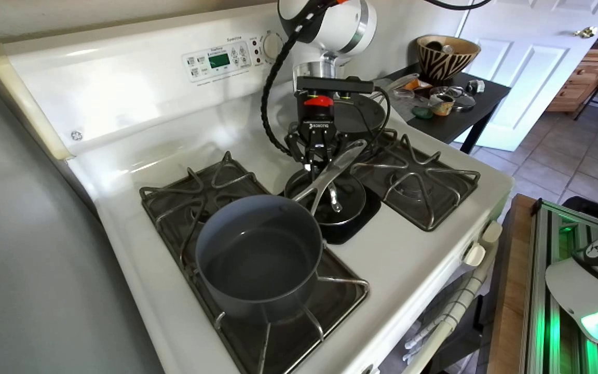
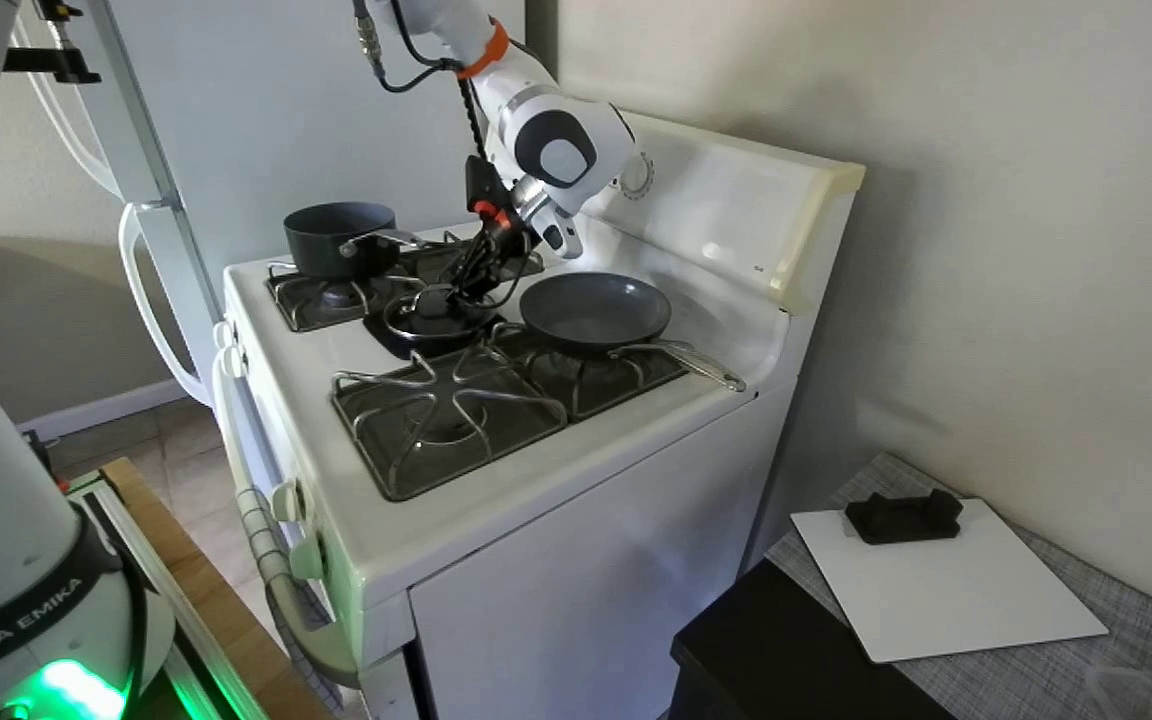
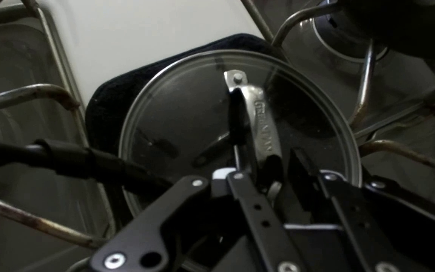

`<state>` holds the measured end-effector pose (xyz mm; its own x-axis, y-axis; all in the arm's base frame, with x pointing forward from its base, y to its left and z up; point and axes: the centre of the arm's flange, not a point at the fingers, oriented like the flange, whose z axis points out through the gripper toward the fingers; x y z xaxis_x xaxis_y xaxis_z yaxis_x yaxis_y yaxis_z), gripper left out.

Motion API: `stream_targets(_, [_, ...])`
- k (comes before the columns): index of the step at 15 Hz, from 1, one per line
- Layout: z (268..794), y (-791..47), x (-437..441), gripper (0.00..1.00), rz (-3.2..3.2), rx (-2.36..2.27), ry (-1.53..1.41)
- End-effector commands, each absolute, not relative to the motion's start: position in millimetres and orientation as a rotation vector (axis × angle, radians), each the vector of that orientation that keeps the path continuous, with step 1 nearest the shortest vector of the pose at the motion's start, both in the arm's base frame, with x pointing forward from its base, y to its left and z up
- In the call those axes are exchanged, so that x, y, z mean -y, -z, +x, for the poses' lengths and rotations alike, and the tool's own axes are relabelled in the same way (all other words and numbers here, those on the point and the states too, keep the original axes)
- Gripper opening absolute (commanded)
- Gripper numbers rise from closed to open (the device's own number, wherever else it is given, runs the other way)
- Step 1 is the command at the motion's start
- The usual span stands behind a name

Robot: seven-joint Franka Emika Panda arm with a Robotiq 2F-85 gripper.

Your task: Put the glass lid on the pot.

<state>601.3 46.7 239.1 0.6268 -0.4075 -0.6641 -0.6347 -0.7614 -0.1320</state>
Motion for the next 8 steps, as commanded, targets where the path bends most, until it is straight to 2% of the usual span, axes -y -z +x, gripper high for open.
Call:
stream_targets(1, [609.7,-237.1,-49.9,0.10,-2.512,-0.839,-0.940])
stream_targets(3, [610.3,-237.7,-50.2,0.01,-2.509,-0.839,-0.948])
stream_targets(4, [609.9,-237.6,-49.8,0.00,-2.513,-0.837,-0.956])
stream_targets(8, [610.3,-238.6,-50.2,0.02,-2.512,-0.829,-0.964])
